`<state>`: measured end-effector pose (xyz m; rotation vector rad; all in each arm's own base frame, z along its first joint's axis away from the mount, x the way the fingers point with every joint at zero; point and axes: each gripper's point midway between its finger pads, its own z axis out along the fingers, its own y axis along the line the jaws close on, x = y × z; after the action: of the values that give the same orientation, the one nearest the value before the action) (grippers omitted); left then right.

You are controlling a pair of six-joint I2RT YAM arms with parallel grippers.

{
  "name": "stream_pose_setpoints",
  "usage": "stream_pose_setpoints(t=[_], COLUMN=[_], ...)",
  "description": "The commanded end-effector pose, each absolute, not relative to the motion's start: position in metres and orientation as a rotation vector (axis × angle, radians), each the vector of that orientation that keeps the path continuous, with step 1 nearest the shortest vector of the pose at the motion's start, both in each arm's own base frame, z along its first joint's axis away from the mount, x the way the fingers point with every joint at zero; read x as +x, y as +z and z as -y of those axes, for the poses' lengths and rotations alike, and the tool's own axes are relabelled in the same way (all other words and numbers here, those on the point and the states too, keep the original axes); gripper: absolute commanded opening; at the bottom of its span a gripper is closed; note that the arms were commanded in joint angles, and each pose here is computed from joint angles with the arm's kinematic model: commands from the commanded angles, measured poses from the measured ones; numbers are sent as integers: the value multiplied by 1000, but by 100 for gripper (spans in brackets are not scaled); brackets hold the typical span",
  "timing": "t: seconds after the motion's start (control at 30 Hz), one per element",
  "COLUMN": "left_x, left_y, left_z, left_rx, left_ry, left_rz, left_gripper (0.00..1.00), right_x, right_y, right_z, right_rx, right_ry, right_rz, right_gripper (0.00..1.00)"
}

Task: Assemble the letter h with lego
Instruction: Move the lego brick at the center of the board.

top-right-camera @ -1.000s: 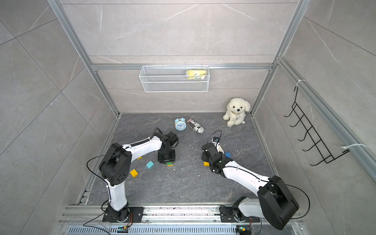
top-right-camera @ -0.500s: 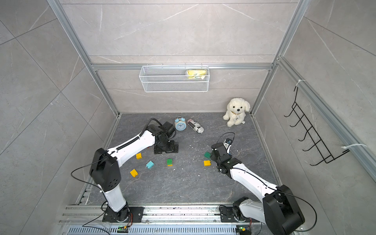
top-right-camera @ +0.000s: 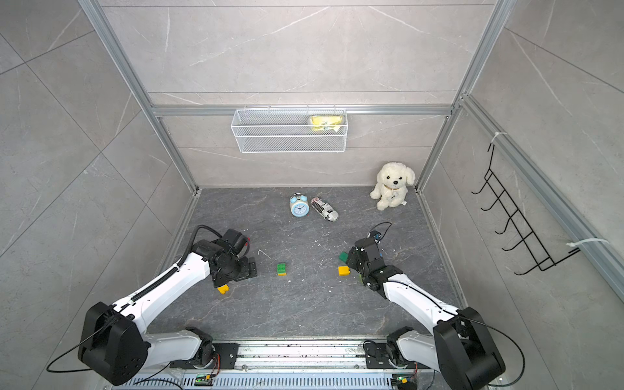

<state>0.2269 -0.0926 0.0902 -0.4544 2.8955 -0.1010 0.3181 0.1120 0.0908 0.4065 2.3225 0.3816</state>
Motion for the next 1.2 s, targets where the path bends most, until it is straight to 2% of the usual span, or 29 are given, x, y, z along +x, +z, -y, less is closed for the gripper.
stream_pose_setpoints(t=[0.0, 0.3, 0.47, 1.0, 1.17], left_x=[250, 273, 277, 294, 292], left_y=[88, 67, 57, 20, 10], left_z=[97, 93, 88, 115, 118], left_rx=[-711, -1083, -1164, -1084, -1047], left_ry=[-300, -403, -327, -264, -199], left_rz=[-2758, -2631, -2632, -2838, -2875], left_gripper=[97, 96, 92, 85, 74], right_x=[318, 313, 311, 311, 311], right_y=[88, 98, 102, 106, 107], right_z=[-136, -171, -183, -188, -186], right_rx=[299, 114, 49, 7, 9], right_ry=[490, 459, 424, 382, 366], right_rz=[-2339, -2336, -2337, -2333, -2333], right_gripper=[59, 59, 59, 60, 60])
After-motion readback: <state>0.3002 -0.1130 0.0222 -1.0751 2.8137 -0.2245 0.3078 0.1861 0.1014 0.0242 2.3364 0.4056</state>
